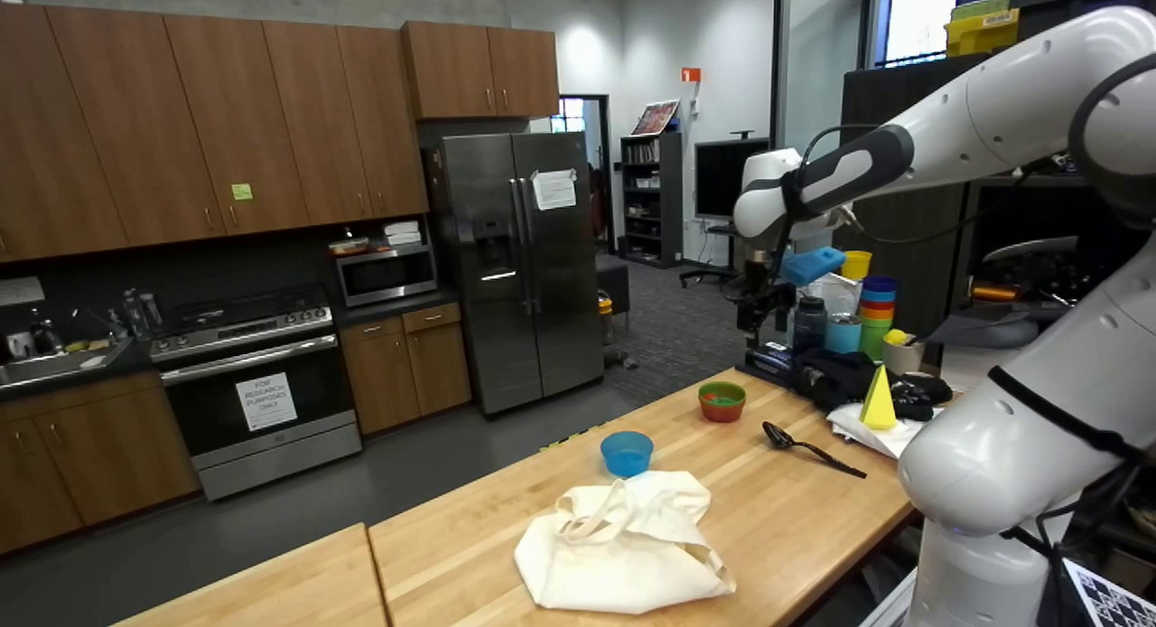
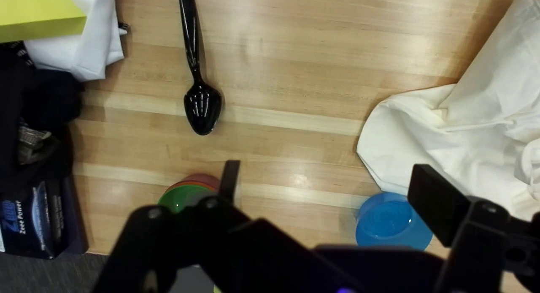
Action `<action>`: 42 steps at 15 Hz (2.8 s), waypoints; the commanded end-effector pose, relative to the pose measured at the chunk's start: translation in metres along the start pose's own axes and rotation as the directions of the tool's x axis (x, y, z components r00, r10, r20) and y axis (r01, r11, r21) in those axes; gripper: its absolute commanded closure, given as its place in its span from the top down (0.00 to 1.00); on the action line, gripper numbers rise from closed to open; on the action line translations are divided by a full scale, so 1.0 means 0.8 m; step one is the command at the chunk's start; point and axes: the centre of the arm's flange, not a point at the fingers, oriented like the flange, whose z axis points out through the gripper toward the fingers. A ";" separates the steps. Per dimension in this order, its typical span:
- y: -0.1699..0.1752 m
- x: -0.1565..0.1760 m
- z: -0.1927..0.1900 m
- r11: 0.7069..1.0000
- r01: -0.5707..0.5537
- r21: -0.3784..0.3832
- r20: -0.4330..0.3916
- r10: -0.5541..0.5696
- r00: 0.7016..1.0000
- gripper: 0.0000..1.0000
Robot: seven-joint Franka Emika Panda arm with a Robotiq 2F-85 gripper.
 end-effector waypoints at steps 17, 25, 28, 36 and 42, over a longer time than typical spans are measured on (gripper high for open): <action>0.073 -0.015 0.199 0.988 -0.144 0.057 0.188 0.132 0.973 1.00; 0.077 -0.044 0.223 0.987 -0.105 0.122 0.292 0.065 0.954 1.00; 0.077 -0.042 0.218 0.988 -0.086 0.130 0.294 0.045 0.955 1.00; 0.079 -0.068 0.238 0.993 -0.076 0.094 0.263 0.049 0.964 1.00; 0.080 -0.125 0.290 0.991 -0.098 0.086 0.171 0.082 0.982 1.00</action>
